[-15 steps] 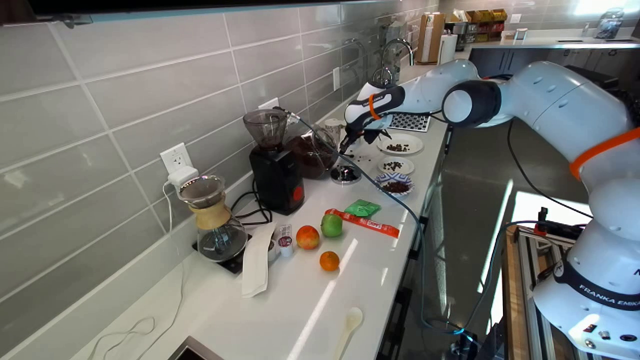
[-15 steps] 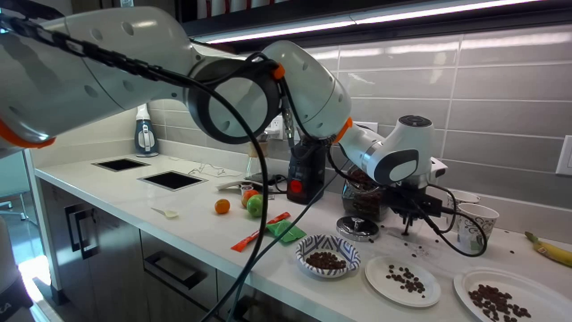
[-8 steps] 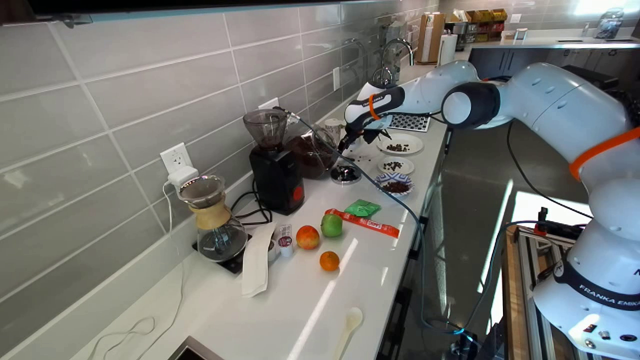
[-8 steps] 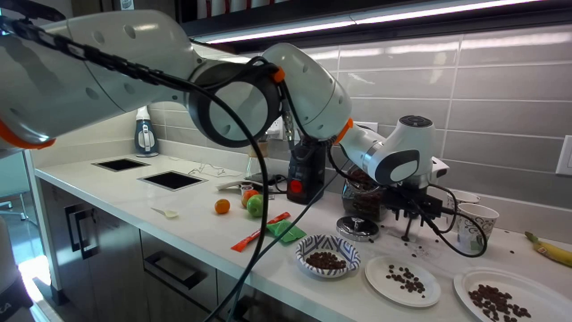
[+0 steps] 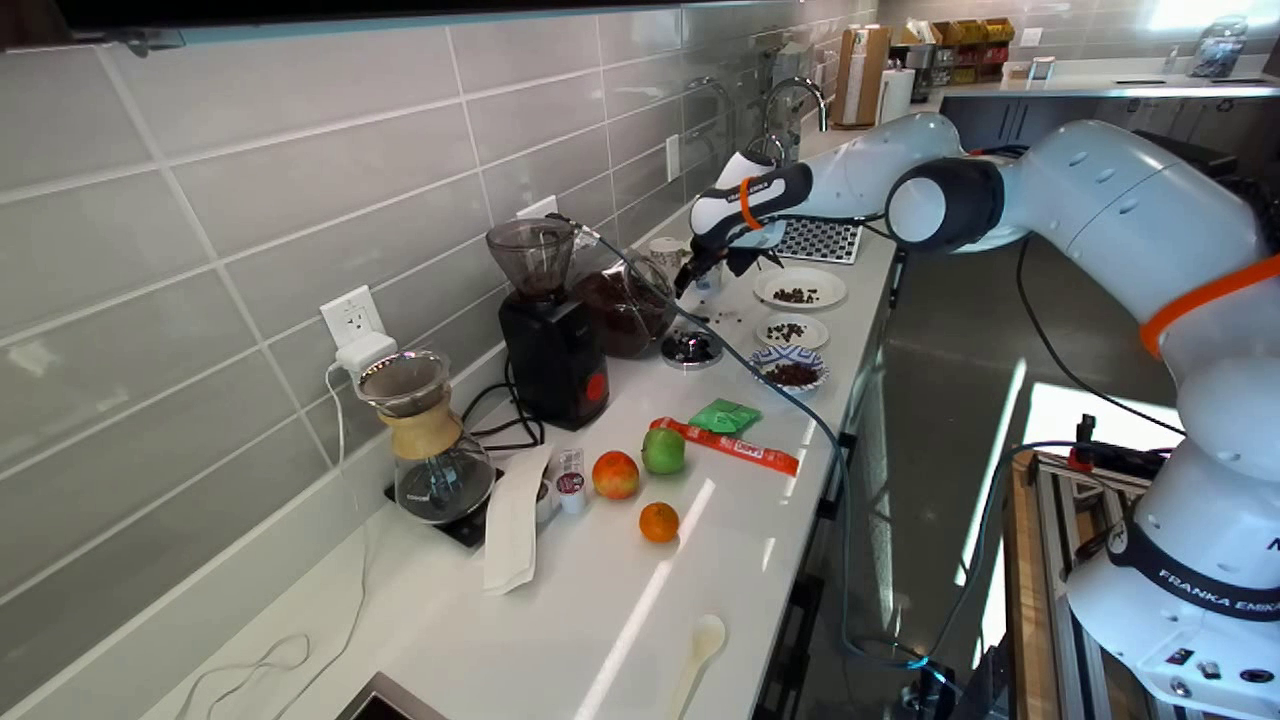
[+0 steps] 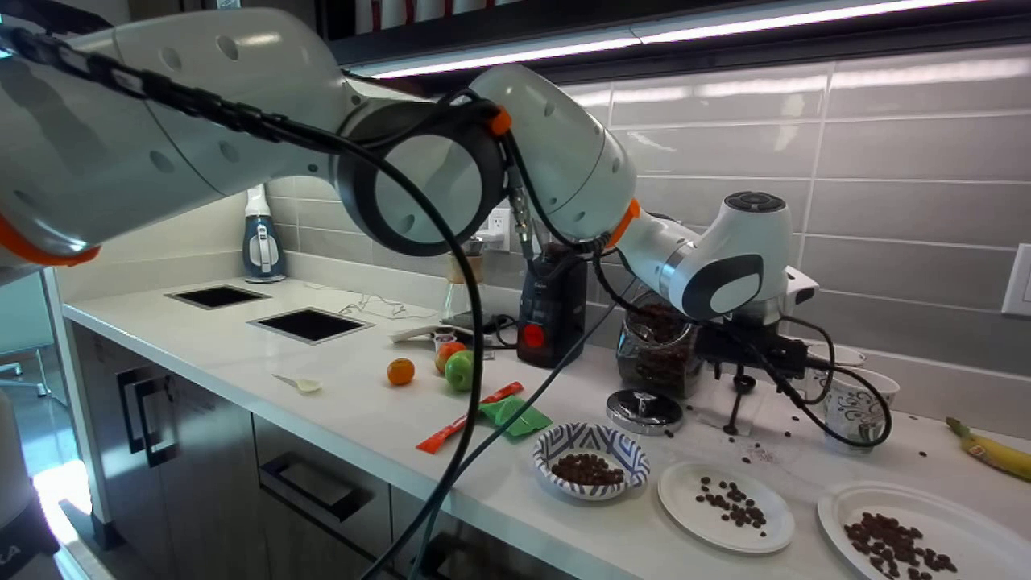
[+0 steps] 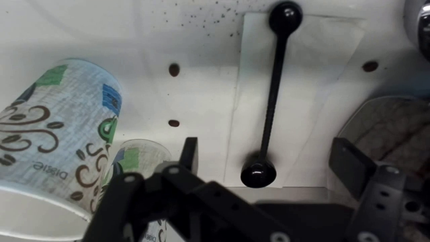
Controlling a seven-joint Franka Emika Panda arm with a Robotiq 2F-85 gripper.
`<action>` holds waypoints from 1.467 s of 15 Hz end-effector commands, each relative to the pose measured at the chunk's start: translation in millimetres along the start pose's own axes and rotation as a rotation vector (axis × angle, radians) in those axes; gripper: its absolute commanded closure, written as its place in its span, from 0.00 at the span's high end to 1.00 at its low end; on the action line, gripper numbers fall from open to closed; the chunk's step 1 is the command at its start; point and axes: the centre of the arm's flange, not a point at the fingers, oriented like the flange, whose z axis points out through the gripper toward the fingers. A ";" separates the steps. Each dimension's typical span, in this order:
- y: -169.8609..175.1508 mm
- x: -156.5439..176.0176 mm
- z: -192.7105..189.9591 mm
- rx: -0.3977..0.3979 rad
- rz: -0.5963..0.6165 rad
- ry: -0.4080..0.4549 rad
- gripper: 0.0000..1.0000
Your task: Use the silver soon to put some of the brown objects onto the small plate
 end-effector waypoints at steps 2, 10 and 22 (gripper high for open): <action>0.7 -1.4 -21.8 -0.016 -0.022 -0.017 1.00; -1.0 0.5 -60.2 0.003 -0.040 -0.039 1.00; 5.1 -33.7 -94.2 -0.025 -0.031 -0.277 1.00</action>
